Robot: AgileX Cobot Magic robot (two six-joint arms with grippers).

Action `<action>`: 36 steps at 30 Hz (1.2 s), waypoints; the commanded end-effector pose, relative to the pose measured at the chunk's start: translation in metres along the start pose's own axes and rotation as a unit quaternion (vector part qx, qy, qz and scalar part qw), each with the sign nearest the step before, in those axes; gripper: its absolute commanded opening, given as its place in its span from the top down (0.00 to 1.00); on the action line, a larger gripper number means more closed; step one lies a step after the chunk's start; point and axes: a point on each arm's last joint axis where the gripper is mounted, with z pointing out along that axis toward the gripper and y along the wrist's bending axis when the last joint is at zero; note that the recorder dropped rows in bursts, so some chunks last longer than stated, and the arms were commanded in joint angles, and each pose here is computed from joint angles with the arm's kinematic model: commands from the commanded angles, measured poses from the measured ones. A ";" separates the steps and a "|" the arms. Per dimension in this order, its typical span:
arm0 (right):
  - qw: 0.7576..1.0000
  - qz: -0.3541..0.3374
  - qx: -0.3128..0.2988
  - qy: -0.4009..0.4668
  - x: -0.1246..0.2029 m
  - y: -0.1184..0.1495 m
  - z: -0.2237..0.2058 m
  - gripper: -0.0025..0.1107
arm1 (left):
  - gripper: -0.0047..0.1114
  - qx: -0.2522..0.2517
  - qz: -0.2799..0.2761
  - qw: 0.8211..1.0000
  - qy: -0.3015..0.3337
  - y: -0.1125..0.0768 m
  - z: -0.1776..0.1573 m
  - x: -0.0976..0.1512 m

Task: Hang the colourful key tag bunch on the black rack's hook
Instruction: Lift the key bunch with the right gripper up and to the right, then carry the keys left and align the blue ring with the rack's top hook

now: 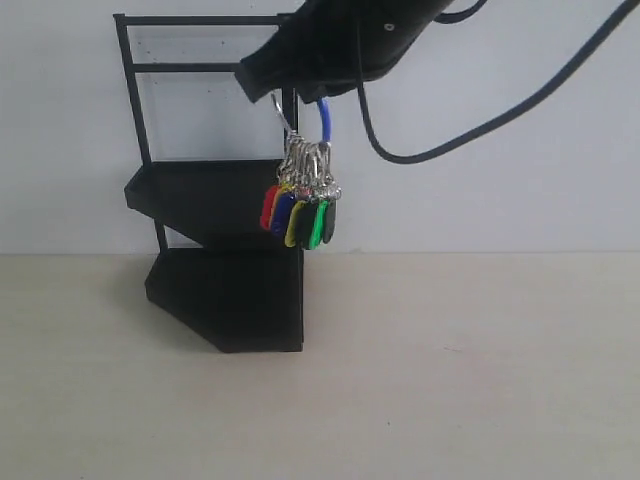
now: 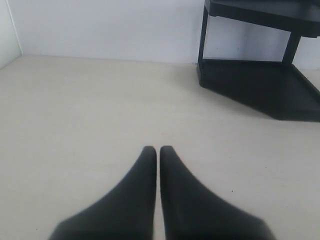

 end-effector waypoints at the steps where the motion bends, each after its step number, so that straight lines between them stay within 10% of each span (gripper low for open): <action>1: 0.994 -0.007 0.104 -0.023 -0.007 -0.026 -0.037 0.98 | 0.92 -0.001 -0.004 1.000 -0.003 0.000 0.000 -0.001; 3: 0.984 0.055 0.160 -0.047 -0.009 -0.041 -0.056 0.98 | 0.92 -0.001 -0.004 1.000 -0.003 0.000 0.000 -0.001; 6: 0.993 -0.028 0.113 -0.020 -0.006 -0.034 -0.060 0.98 | 0.92 -0.001 -0.004 1.000 -0.003 0.000 0.000 -0.001; 8: 0.985 0.074 0.147 -0.045 -0.006 -0.049 -0.062 0.98 | 0.92 -0.001 -0.004 1.000 -0.003 0.000 0.000 -0.001; 10: 0.994 -0.027 0.102 -0.020 -0.004 -0.041 -0.060 0.98 | 0.92 -0.001 -0.004 1.000 -0.003 0.000 0.000 -0.001; 13: 0.982 0.075 0.168 -0.031 -0.002 -0.061 -0.063 0.98 | 0.92 -0.001 -0.004 1.000 -0.003 0.000 0.000 -0.001; 15: 0.994 -0.018 0.104 -0.011 -0.001 -0.049 -0.061 0.98 | 0.92 -0.001 -0.004 1.000 -0.003 0.000 0.000 -0.001; 17: 0.982 0.093 0.153 -0.052 -0.003 -0.067 -0.064 0.98 | 0.92 -0.001 -0.004 1.000 -0.003 0.000 0.000 -0.001; 21: 0.994 -0.016 0.106 -0.024 -0.001 -0.058 -0.064 0.98 | 0.92 -0.001 -0.004 1.000 -0.003 0.000 0.000 -0.001; 24: 0.979 0.097 0.166 -0.062 -0.002 -0.079 -0.067 0.98 | 0.92 -0.001 -0.004 1.000 -0.003 0.000 0.000 -0.001; 28: 0.993 -0.028 0.106 -0.035 -0.001 -0.068 -0.061 0.98 | 0.92 -0.001 -0.004 1.000 -0.003 0.000 0.000 -0.001; 31: 0.982 0.099 0.141 -0.076 -0.003 -0.084 -0.059 0.98 | 0.92 -0.001 -0.004 1.000 -0.003 0.000 0.000 -0.001; 36: 0.990 0.039 0.121 -0.066 -0.001 -0.084 -0.043 0.98 | 0.92 -0.001 -0.004 1.000 -0.003 0.000 0.000 -0.001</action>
